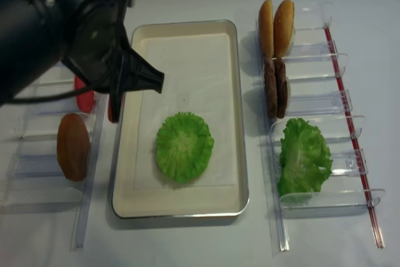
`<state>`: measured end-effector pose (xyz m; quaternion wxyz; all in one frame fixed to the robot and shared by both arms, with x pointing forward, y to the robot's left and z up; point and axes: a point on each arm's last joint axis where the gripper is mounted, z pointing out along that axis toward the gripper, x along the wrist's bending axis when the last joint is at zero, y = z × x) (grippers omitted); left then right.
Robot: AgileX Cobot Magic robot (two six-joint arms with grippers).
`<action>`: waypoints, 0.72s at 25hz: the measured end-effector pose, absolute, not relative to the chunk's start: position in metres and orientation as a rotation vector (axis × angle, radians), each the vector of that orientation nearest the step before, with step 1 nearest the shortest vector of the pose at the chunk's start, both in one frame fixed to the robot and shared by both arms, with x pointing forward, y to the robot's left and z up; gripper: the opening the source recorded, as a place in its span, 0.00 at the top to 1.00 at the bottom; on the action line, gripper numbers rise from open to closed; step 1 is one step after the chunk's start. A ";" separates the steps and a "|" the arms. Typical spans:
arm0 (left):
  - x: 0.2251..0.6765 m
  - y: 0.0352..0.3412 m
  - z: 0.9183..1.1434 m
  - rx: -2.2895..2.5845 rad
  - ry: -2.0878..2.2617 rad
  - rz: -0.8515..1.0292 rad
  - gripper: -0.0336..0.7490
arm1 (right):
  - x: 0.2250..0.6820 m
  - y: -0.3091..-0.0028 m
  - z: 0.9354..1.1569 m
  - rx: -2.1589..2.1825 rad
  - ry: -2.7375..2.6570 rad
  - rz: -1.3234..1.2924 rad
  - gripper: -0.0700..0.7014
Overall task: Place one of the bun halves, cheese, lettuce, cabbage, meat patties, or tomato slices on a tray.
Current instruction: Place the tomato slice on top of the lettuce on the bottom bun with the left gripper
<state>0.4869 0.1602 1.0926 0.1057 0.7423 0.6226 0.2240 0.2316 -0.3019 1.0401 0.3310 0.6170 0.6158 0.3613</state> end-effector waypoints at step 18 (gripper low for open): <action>0.440 0.171 1.071 2.028 1.756 0.362 0.88 | 0.232 -0.302 1.040 1.613 1.610 0.945 0.67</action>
